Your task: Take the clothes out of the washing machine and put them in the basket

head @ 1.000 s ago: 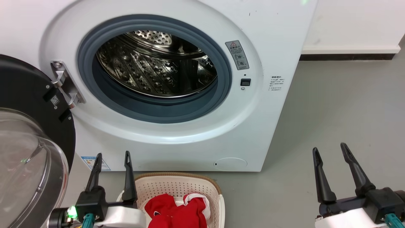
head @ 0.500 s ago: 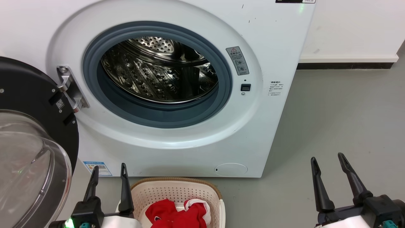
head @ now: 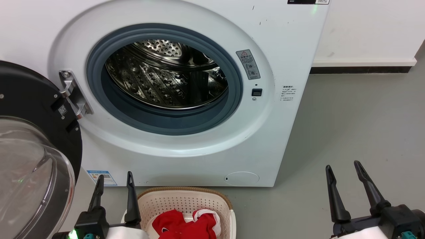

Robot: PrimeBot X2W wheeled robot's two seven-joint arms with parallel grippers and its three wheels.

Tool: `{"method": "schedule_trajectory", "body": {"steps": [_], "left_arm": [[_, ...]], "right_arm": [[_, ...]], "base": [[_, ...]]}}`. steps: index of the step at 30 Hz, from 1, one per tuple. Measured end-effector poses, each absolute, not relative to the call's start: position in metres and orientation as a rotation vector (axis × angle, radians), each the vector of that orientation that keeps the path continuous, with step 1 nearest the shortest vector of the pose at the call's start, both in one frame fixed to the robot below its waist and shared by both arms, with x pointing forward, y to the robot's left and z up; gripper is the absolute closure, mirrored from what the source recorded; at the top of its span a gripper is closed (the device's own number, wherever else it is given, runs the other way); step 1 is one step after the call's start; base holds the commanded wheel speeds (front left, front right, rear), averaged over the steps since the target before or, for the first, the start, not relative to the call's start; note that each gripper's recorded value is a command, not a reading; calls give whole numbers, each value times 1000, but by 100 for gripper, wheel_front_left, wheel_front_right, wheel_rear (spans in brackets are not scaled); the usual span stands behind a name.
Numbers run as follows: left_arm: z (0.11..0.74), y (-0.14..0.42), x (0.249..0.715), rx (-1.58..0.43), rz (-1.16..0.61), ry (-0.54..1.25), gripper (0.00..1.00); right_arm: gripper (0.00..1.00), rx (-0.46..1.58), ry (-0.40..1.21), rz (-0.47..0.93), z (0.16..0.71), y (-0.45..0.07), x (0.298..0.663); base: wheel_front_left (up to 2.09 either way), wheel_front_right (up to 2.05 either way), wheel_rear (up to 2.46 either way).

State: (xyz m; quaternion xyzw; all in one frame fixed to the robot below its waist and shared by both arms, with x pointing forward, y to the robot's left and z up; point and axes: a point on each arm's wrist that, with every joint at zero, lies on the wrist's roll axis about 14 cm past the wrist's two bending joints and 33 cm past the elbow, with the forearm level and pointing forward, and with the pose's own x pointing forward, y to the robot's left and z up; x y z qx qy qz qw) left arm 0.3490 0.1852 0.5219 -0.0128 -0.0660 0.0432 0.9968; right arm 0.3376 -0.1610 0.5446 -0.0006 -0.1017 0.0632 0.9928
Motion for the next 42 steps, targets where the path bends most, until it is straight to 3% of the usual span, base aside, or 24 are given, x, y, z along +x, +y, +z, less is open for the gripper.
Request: {"method": "schedule_trajectory", "body": {"steps": [2, 3, 15, 42], "left_arm": [[522, 185, 349, -25, 89, -133, 0], [520, 185, 349, -25, 89, -125, 100], [489, 190, 343, -183, 109, -6, 100], [481, 196, 359, -673, 126, 62, 100]], "right_arm": [[0, -1, -204, 126, 545, -161, 338], [100, -1, -197, 126, 542, -161, 338], [100, 169, -117, 95, 521, -168, 337], [100, 655, -48, 23, 510, -185, 354]], "base": [[0, 0, 0], [0, 0, 0], [0, 0, 0], [0, 0, 0]]}}
